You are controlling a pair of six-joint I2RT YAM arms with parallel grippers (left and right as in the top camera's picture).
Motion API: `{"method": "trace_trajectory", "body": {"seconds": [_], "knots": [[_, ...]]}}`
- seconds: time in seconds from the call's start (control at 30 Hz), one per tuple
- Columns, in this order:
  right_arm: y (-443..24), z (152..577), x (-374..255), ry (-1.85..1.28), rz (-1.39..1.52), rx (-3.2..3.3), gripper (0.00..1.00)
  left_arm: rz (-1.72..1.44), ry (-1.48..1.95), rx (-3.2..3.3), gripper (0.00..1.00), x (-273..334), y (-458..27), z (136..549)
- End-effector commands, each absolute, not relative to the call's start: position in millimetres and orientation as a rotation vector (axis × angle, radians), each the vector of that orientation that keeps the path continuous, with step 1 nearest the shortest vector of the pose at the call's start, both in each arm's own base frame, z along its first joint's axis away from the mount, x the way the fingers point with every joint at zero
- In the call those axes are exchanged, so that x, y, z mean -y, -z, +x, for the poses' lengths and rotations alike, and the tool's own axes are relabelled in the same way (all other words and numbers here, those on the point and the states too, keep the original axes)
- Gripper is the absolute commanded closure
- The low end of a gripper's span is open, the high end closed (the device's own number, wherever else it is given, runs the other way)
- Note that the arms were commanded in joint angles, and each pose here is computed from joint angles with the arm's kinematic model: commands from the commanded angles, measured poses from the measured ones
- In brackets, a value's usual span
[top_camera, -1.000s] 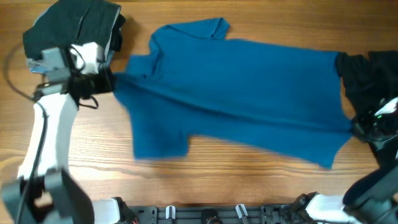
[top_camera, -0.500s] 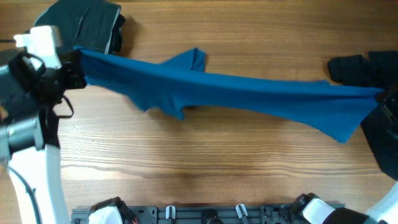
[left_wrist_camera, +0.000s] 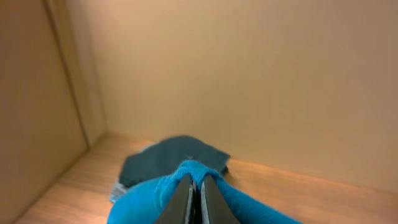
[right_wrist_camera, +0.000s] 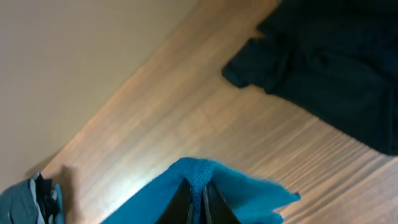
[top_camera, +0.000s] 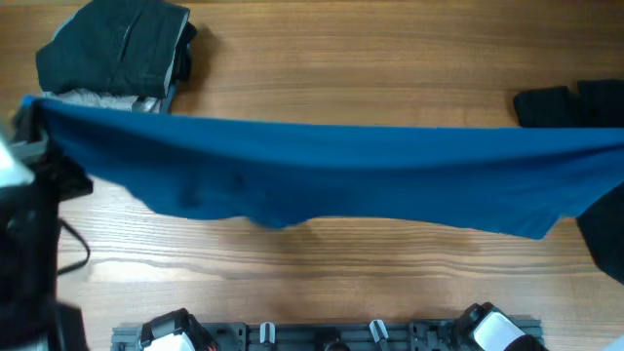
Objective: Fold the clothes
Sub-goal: 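Lift the polo by both side edges and swing it upward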
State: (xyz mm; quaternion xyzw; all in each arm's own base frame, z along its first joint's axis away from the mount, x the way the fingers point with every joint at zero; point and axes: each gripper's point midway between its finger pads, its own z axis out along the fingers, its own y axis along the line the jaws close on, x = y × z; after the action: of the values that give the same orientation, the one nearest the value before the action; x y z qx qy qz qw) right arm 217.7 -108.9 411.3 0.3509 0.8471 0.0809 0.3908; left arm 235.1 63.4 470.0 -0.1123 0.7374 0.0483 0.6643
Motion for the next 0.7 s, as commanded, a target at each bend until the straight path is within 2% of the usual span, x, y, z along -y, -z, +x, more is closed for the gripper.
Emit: {"method": "trace_trajectory", "body": {"seconds": [0.0, 0.2, 0.47, 0.57, 0.67], "knots": [[-438, 208, 107, -0.147, 0.887, -2.058, 0.96, -0.322, -0.205, -1.533, 0.96, -69, -522, 195], [-442, 204, 104, -0.132, 0.876, -2.046, 0.96, -0.376, -0.239, -1.601, 0.96, -77, -508, 191], [-416, 214, 114, -0.154, 0.899, -2.132, 0.96, -0.353, -0.125, -1.846, 0.96, -85, -454, 262], [-427, 229, 119, -0.165, 0.821, -2.095, 0.96, -0.34, -0.116, -1.83, 0.96, -89, -458, 279], [-461, 264, 134, -0.162, 0.664, -1.958, 0.96, -0.27, -0.071, -1.751, 0.96, -81, -478, 290]]}}
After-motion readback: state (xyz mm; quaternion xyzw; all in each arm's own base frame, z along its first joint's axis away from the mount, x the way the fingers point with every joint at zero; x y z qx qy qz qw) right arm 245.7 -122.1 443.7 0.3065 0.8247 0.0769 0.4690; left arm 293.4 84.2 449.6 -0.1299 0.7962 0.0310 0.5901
